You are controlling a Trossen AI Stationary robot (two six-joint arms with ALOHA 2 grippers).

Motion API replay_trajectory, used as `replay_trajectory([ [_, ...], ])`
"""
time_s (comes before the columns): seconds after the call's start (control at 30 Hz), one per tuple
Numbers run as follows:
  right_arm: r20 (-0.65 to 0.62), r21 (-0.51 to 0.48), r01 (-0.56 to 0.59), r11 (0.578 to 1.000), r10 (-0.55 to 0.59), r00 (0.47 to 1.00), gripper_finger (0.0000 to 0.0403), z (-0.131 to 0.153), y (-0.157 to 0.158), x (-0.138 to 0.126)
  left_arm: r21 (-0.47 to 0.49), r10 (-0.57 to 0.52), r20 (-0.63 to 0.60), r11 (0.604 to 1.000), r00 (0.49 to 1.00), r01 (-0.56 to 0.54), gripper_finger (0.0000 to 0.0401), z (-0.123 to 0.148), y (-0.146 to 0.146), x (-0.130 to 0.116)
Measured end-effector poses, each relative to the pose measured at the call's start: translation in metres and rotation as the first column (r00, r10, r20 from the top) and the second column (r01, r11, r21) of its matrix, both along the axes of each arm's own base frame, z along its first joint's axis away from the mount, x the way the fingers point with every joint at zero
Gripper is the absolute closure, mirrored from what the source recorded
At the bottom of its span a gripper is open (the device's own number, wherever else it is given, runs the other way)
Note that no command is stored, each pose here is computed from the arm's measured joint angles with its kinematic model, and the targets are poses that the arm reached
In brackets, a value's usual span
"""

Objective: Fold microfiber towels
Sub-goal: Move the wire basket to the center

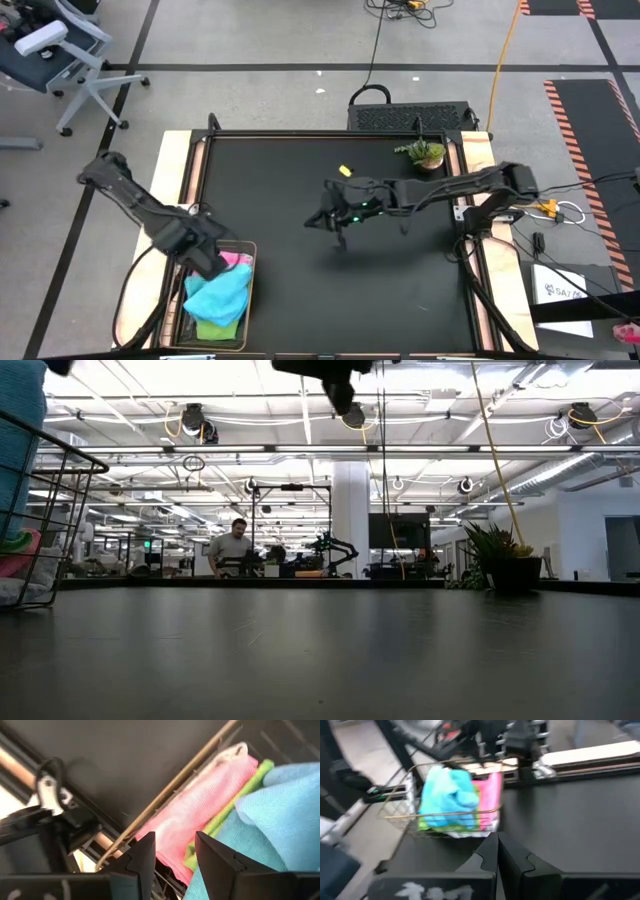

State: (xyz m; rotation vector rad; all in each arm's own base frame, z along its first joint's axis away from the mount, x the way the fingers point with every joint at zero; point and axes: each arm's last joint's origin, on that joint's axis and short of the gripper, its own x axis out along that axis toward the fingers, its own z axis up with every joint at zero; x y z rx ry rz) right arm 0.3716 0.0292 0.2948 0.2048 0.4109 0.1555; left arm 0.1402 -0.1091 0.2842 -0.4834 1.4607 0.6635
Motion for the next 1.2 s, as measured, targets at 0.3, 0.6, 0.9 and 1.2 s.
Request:
replay_trajectory([
  [0.3,0.026,0.028,0.161,0.987,-0.162,0.987,0.0403,-0.003,-0.007,-0.049,0.071,-0.02,-0.069,0.997,0.997,0.025,0.0261,-0.034,0.03,0.012],
  [0.6,0.048,0.12,0.252,0.96,-0.259,0.965,0.0403,-0.022,-0.01,-0.092,0.077,0.043,-0.024,0.996,0.999,-0.041,0.0261,-0.049,0.054,0.027],
  [0.9,0.05,0.141,0.326,0.935,-0.335,0.941,0.0403,-0.028,-0.013,-0.108,0.03,0.004,0.083,1.0,0.997,-0.007,0.0261,-0.027,0.04,0.035],
  [1.2,0.047,0.139,0.334,0.932,-0.343,0.938,0.0403,-0.029,-0.015,-0.108,0.067,0.003,0.117,0.998,0.993,-0.011,0.0261,0.0,0.029,0.029],
])
